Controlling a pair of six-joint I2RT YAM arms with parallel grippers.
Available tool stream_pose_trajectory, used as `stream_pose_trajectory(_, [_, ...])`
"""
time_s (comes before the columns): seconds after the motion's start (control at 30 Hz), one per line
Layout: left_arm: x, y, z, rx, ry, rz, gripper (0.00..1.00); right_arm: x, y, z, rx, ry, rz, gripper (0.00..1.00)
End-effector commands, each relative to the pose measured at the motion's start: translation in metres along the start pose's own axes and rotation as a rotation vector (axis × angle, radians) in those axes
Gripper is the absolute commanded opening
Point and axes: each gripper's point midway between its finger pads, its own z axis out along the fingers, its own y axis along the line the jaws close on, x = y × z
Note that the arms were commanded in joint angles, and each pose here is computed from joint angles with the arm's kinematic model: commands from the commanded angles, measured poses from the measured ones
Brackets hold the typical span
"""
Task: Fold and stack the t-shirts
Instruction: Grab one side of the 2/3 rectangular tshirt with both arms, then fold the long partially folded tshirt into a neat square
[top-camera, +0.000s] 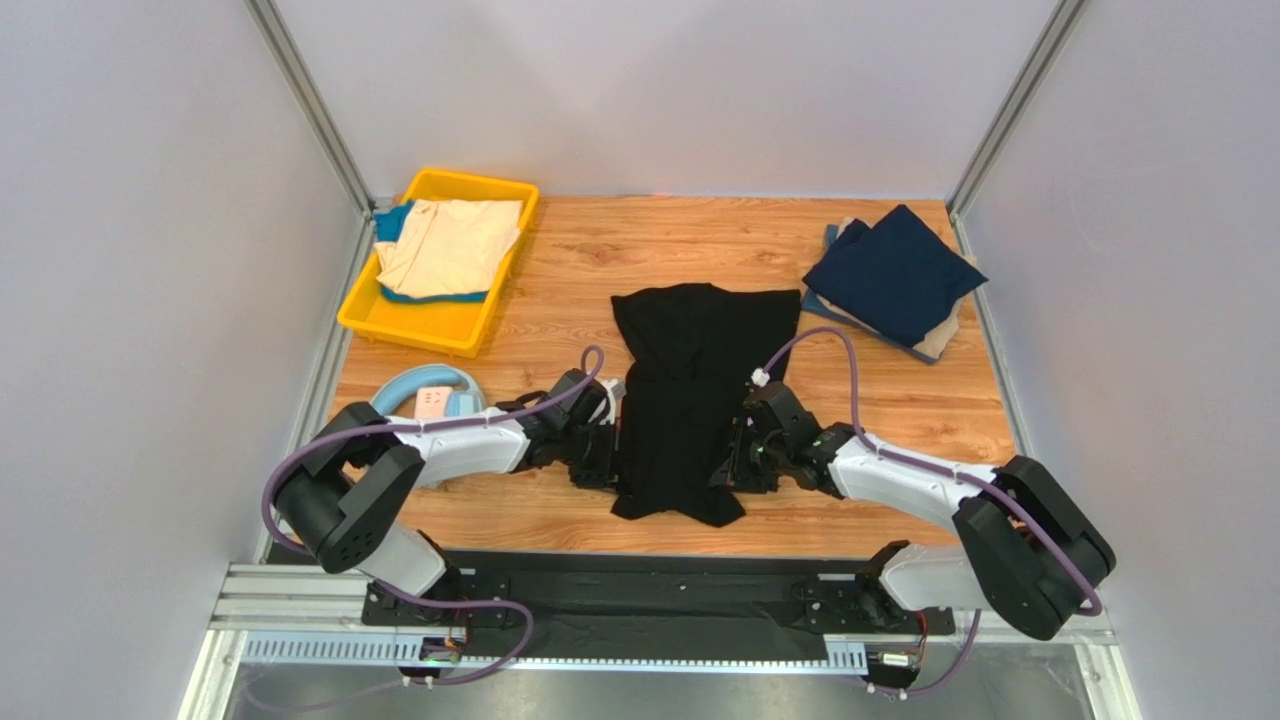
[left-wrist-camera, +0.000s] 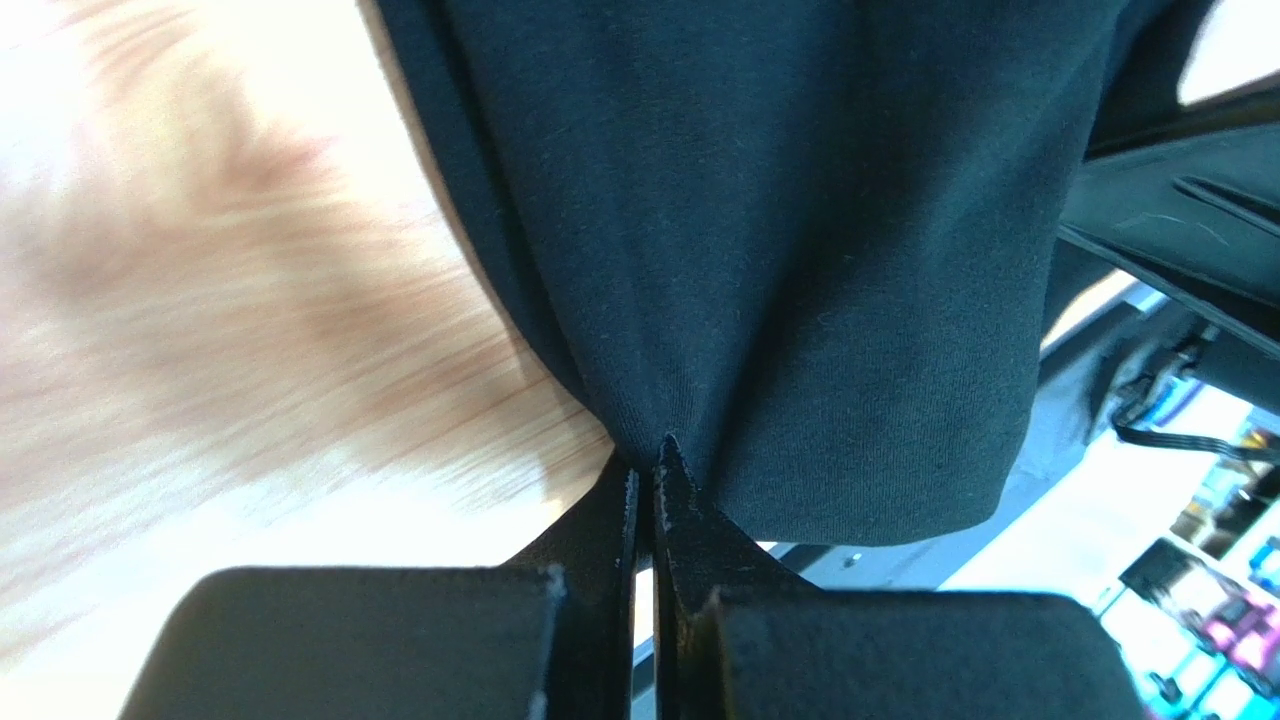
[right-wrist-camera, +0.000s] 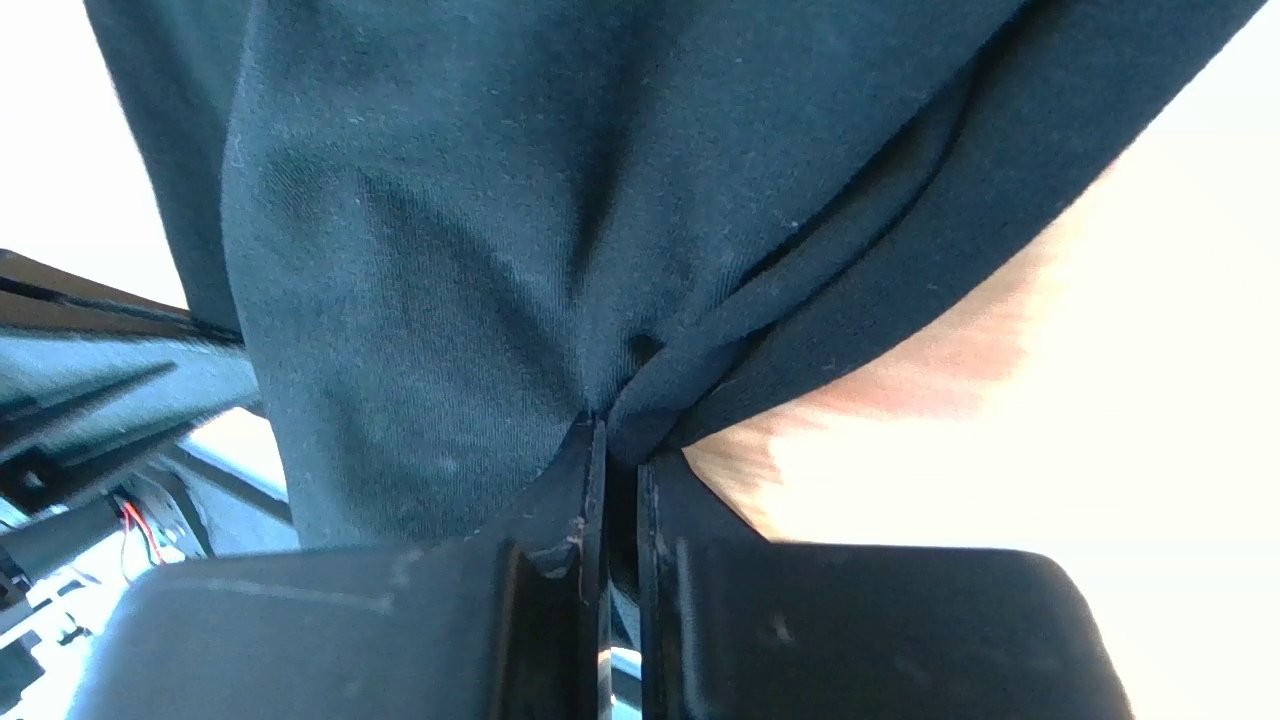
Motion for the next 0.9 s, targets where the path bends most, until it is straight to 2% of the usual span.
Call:
stream_pose_trajectory(0.0, [0.017,0.035,-0.014,-0.168,0.017,0.011,0.0,0.051,-0.057,-0.016,0.208,0.167,-0.002,0.0])
stream_pose_trajectory(0.23, [0.003,0.018,-0.05,-0.161,-0.066,0.06,0.0,0.03,-0.028,-0.052,0.125,0.074,-0.027,0.0])
stream_pose_trajectory(0.53, [-0.028,-0.003,-0.067,-0.157,-0.149,0.117,0.0,0.006,0.0,-0.073,0.069,0.002,-0.06,0.0])
stream_pose_trajectory(0.7, [-0.087,-0.022,-0.084,-0.217,-0.241,0.174,0.0,-0.046,0.026,-0.087,0.091,-0.13,-0.127,0.0])
stream_pose_trajectory(0.73, [-0.096,-0.018,-0.079,-0.25,-0.222,0.183,0.0,-0.056,0.02,-0.083,0.149,-0.144,-0.133,0.0])
stream_pose_trajectory(0.77, [-0.12,-0.031,-0.088,-0.243,-0.267,0.195,0.0,-0.066,0.02,-0.084,0.167,-0.155,-0.152,0.0])
stream_pose_trajectory(0.83, [-0.138,-0.024,-0.083,-0.283,-0.245,0.185,0.0,-0.087,0.031,-0.083,0.184,-0.163,-0.164,0.0])
stream_pose_trajectory(0.87, [-0.158,-0.037,-0.092,-0.265,-0.28,0.192,0.0,-0.096,0.031,-0.083,0.193,-0.169,-0.176,0.0])
